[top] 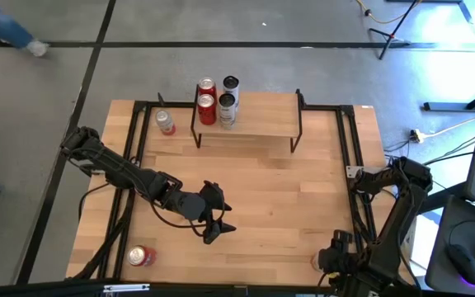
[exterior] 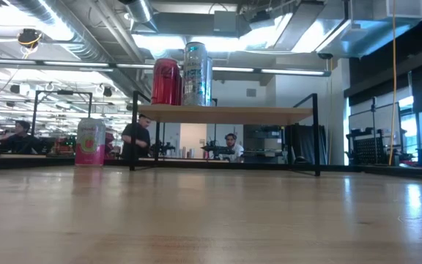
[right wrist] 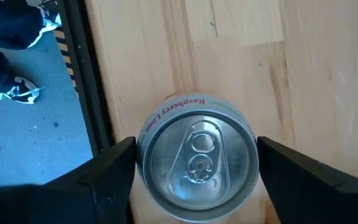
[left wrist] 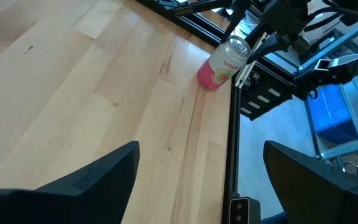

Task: Place canned beverage on shelf
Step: Put the bottom pink soda can on the shelf

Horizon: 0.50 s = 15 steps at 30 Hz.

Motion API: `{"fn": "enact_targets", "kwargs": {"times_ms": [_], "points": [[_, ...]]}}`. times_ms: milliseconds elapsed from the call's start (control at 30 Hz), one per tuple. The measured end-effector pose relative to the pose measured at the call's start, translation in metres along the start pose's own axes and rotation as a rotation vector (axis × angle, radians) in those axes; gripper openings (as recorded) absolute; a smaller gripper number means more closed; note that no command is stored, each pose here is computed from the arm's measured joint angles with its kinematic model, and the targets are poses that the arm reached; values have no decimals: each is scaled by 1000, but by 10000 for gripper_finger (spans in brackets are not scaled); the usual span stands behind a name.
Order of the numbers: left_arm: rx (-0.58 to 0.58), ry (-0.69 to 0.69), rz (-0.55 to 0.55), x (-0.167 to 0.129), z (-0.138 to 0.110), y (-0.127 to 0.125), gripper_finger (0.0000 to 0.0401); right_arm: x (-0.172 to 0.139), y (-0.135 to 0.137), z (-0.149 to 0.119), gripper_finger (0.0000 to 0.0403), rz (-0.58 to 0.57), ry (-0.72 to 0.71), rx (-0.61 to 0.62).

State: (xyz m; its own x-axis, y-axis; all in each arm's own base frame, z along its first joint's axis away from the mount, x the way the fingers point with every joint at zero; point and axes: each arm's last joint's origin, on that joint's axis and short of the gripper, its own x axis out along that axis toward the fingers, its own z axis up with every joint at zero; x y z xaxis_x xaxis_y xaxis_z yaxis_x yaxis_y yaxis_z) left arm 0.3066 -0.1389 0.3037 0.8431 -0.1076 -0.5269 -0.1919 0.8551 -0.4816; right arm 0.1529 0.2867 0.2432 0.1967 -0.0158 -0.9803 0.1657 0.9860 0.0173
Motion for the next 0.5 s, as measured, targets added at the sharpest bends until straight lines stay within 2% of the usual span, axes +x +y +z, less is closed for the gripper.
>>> {"fn": "enact_targets", "kwargs": {"times_ms": [100, 333, 500], "points": [[0, 0, 0, 0, 0, 0, 330, 1, -1, 1, 319, -11, -3, -1], [-3, -4, -3, 0, 0, 0, 330, 2, -5, 0, 394, -62, 9, -15], [-2, -4, -4, 0, 0, 0, 330, 2, -5, 0, 373, -55, 11, -53]]}}
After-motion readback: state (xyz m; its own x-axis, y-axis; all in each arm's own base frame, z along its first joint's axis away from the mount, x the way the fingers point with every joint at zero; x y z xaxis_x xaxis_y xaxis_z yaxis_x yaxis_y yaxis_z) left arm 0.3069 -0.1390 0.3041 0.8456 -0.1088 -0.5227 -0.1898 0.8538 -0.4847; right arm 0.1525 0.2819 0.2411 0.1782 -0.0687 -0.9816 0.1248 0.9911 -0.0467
